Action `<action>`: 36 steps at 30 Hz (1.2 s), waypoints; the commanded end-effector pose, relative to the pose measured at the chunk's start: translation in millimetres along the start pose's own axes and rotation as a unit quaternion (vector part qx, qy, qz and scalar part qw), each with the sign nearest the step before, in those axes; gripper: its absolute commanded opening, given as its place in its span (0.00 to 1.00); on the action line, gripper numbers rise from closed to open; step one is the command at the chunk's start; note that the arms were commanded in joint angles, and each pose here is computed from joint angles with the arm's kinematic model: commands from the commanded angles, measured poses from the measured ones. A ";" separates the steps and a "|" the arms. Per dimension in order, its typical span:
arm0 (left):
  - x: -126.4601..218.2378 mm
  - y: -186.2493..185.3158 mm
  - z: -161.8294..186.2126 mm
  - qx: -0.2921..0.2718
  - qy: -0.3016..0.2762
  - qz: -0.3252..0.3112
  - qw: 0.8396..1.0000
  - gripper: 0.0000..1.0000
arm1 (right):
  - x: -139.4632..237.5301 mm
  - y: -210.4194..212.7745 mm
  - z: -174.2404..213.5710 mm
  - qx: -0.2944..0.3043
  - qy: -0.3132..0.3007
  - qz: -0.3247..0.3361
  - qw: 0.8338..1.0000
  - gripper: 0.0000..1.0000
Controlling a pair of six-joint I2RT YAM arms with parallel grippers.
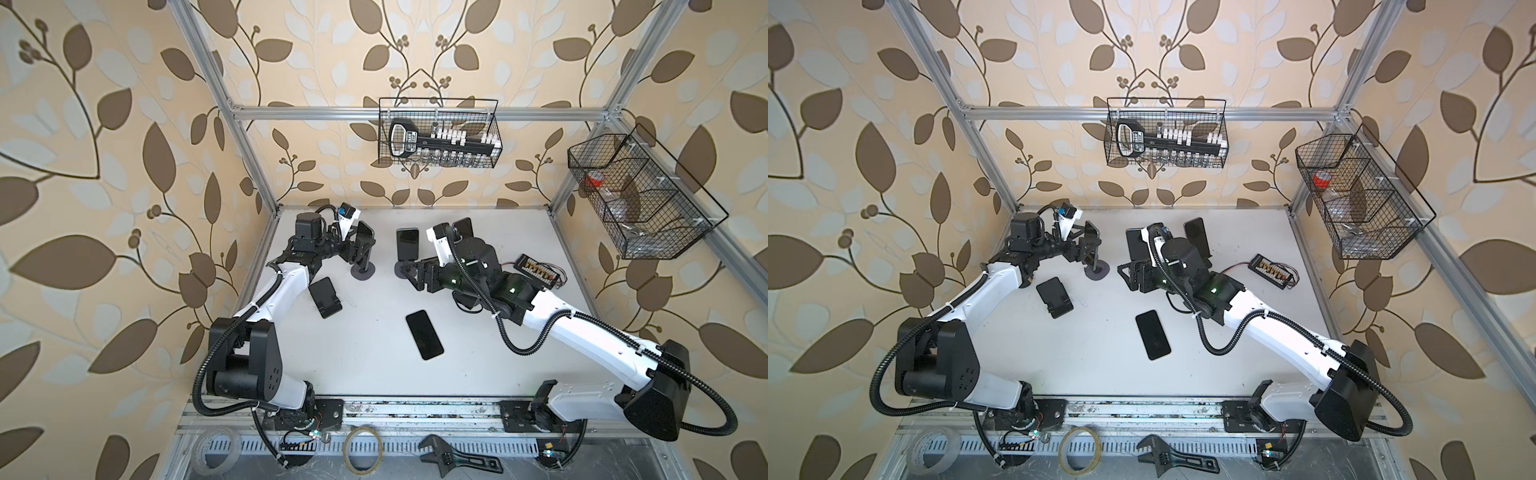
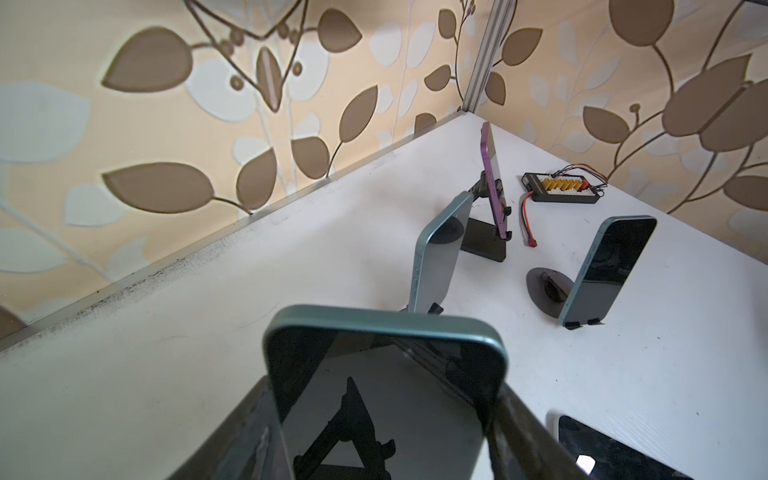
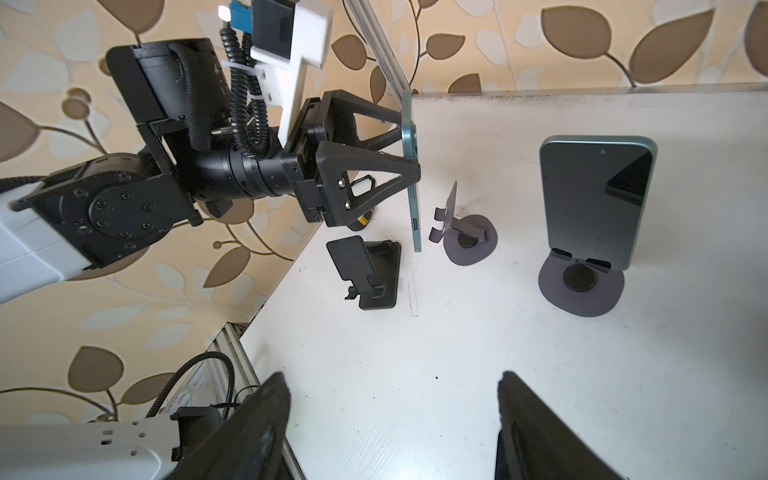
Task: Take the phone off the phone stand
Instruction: 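Swing the left arm back toward the robot carrying the teal phone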
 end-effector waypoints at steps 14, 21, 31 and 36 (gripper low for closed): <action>8.4 -30.6 -25.8 0.025 -0.011 -0.023 0.999 0.50 | 2.3 3.0 8.4 -0.019 0.008 0.006 1.000 0.80; 15.0 -30.2 -21.1 0.081 0.004 -0.045 0.996 0.50 | 5.8 8.4 9.3 -0.018 0.006 0.012 1.000 0.79; 28.6 -39.3 -13.2 0.107 0.002 -0.059 0.993 0.50 | 11.6 13.0 13.1 -0.018 -0.002 0.016 1.000 0.79; 36.0 -49.0 -15.0 0.120 0.007 -0.065 0.991 0.48 | 12.0 13.7 20.7 -0.020 0.000 0.018 1.000 0.79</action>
Point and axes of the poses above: each gripper's point midway between its finger pads, its own x axis back along the fingers, its own y axis along the line the jaws close on, z = x × y, the point moved 4 cm from there along x, back along the fingers, and after that the axes turned 3 degrees about -x, right-handed, at the moved point
